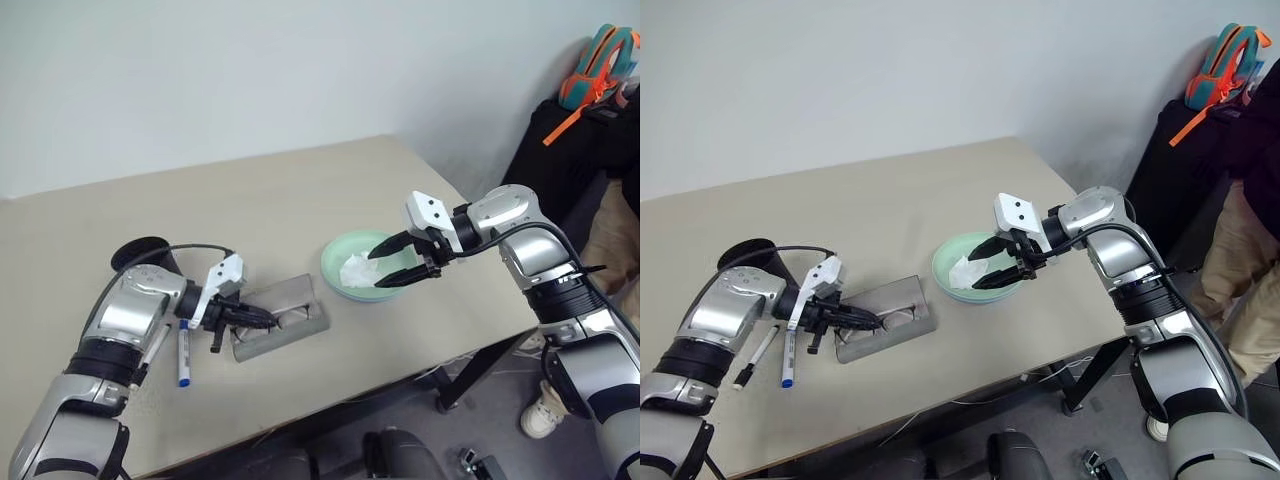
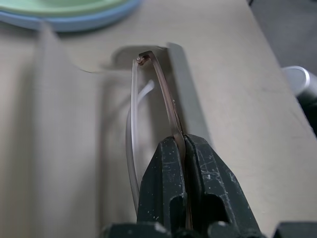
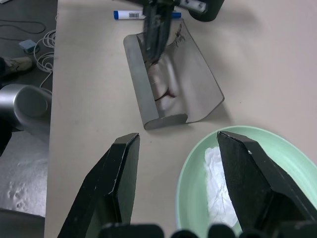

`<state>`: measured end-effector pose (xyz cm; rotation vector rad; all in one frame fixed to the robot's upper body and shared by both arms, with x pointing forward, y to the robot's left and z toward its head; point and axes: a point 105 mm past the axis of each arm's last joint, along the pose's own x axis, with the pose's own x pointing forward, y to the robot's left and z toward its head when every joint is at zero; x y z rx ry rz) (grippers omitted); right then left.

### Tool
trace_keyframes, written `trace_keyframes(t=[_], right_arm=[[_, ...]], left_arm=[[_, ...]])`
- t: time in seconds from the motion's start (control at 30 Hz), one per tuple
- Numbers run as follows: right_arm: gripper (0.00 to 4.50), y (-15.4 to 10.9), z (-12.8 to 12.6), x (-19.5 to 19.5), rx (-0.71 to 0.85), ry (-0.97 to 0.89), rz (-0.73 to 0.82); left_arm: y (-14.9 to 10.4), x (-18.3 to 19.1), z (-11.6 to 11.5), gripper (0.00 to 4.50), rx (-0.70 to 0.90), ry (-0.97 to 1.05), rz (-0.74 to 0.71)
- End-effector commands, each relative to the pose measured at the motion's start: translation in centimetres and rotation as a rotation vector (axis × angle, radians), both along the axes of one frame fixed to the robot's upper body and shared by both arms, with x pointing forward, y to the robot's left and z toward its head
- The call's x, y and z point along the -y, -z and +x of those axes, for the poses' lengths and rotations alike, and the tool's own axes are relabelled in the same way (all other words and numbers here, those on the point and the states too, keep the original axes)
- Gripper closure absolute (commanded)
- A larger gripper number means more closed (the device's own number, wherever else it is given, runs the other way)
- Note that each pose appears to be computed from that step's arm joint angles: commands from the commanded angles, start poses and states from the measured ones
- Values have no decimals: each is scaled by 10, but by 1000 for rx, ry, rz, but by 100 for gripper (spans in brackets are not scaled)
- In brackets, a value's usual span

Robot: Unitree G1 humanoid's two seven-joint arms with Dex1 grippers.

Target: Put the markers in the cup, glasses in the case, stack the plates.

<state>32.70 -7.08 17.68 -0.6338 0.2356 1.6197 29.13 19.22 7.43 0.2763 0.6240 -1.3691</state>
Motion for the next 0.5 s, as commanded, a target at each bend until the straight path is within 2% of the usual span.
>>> trace_keyframes(t=[0.03, 0.27, 0.4, 0.5], right_arm=[[178, -15, -1, -3, 50, -15, 30], [178, -14, -1, -5, 53, -17, 30], [178, -14, -1, -5, 55, -17, 30], [178, -13, -1, -5, 55, -17, 30]], left_arm=[[-6, 9, -4, 447, 27, 39, -13], [-4, 11, -9, 447, -3, 29, -18], [-5, 9, -8, 351, -12, 15, -14], [-9, 7, -1, 249, 36, -2, -5]])
